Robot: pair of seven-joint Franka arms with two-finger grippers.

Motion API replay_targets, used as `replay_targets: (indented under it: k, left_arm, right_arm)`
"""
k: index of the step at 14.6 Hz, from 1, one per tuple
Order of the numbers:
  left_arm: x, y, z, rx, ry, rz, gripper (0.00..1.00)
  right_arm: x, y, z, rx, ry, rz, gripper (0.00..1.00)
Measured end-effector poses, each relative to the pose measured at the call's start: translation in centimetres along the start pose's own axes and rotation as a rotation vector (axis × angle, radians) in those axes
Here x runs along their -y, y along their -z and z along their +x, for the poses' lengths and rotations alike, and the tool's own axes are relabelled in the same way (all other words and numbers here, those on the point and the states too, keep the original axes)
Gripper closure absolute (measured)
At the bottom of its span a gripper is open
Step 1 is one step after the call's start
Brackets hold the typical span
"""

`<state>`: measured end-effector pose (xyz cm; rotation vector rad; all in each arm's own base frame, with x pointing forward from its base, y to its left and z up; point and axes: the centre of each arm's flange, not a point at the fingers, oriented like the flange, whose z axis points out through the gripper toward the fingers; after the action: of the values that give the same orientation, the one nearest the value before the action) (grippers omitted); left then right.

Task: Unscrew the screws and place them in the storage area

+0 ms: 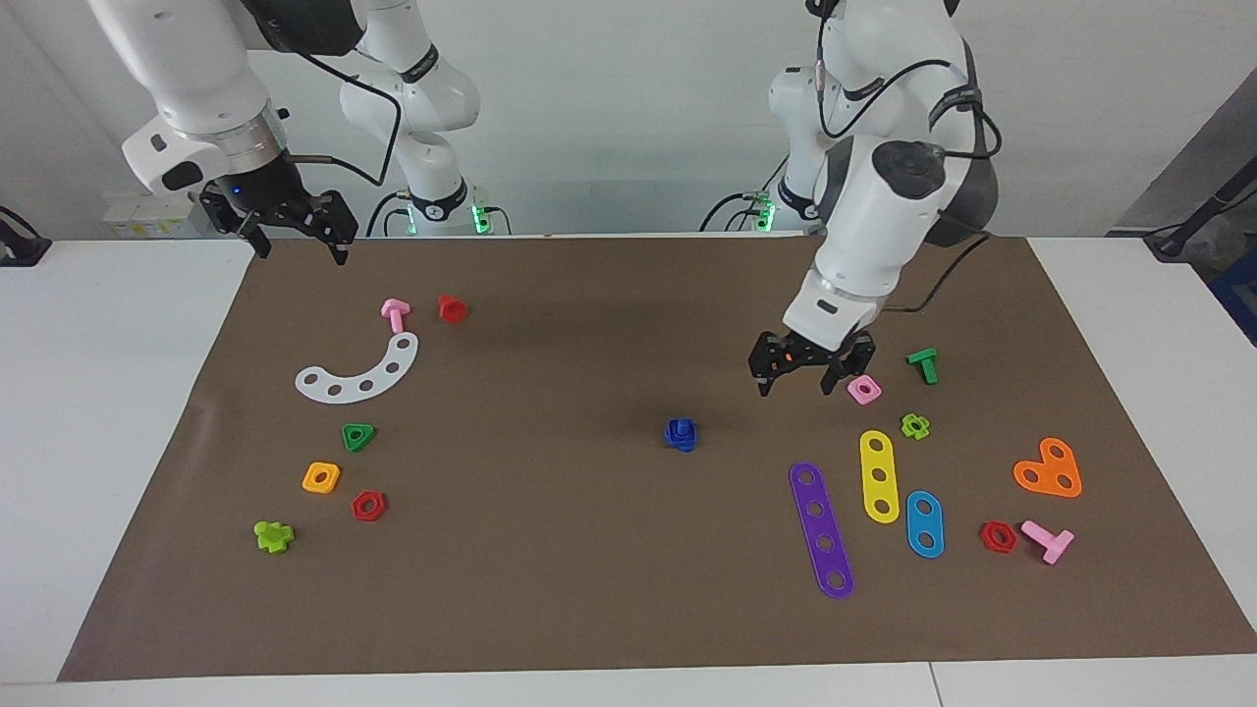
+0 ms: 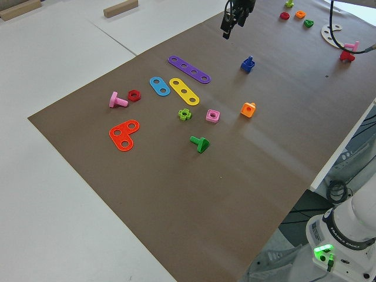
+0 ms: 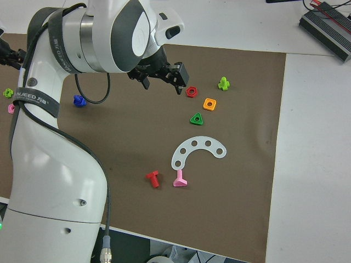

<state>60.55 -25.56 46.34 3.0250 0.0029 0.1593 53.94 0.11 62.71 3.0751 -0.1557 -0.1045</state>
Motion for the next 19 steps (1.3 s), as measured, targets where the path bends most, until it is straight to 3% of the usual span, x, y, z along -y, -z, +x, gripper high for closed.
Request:
replay_targets:
  k: [8,19]
  left_arm:
    - [-7.2,-12.4,-1.2,-0.042,-0.03,-0.002,0.09]
    - [-8.7,-16.2,-4.3,-0.005,-0.078,0.022,0.21]
  right_arm:
    - [0.0,0.0,0.0,0.0,0.0,0.0,0.0]
    - [0.0,0.0,0.0,0.0,0.0,0.0,0.0]
